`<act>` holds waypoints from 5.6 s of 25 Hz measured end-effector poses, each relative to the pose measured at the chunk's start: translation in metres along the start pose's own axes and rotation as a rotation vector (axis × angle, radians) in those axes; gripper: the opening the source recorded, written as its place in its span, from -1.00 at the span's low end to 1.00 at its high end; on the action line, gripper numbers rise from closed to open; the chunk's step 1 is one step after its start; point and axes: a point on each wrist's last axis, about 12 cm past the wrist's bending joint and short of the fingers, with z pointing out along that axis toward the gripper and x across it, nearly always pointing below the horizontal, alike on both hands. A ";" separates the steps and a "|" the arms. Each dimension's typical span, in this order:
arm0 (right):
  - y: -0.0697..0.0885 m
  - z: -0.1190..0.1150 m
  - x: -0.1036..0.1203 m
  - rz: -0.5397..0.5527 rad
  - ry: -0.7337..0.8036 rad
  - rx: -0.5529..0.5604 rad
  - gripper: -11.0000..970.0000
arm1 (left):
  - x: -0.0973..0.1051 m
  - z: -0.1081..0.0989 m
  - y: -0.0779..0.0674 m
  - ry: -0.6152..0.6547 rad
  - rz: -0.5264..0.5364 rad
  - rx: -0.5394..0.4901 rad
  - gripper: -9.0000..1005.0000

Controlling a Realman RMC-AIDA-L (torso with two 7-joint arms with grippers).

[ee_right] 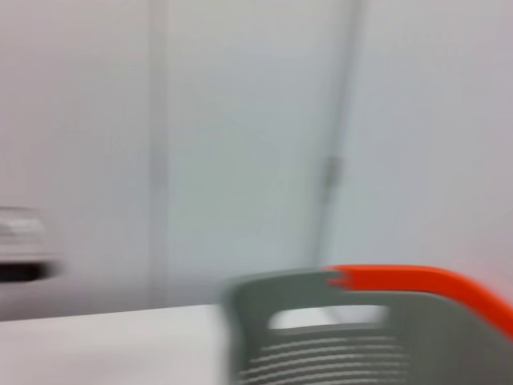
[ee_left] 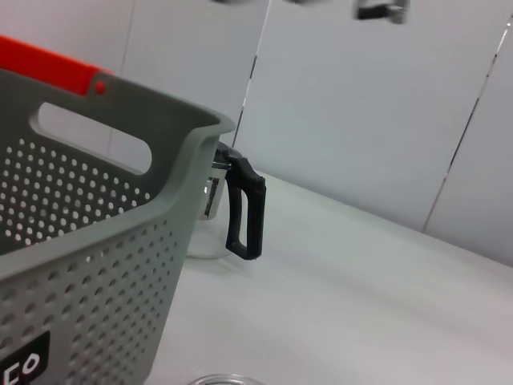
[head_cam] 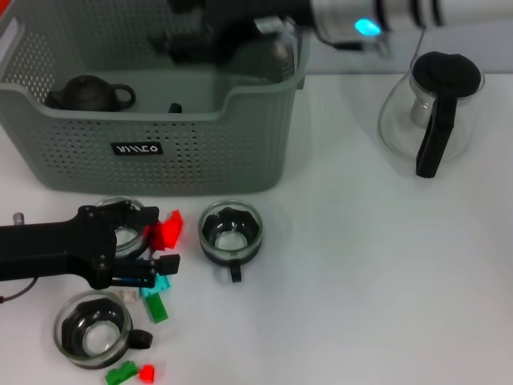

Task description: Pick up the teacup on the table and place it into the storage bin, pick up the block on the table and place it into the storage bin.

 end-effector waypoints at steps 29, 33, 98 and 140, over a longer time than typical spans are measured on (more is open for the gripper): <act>0.066 0.009 0.073 -0.329 0.572 -0.338 0.24 | 0.001 0.001 -0.001 -0.009 -0.003 -0.003 0.89; 0.067 0.021 0.077 -0.383 0.627 -0.332 0.24 | 0.002 0.001 -0.002 -0.012 -0.010 -0.005 0.89; 0.088 0.051 0.082 -0.335 0.795 -0.315 -0.86 | 0.011 -0.002 -0.007 -0.017 -0.030 -0.007 0.89; -0.038 0.056 0.007 -0.023 0.311 0.235 -0.86 | 0.008 0.000 -0.007 -0.023 -0.001 0.009 0.89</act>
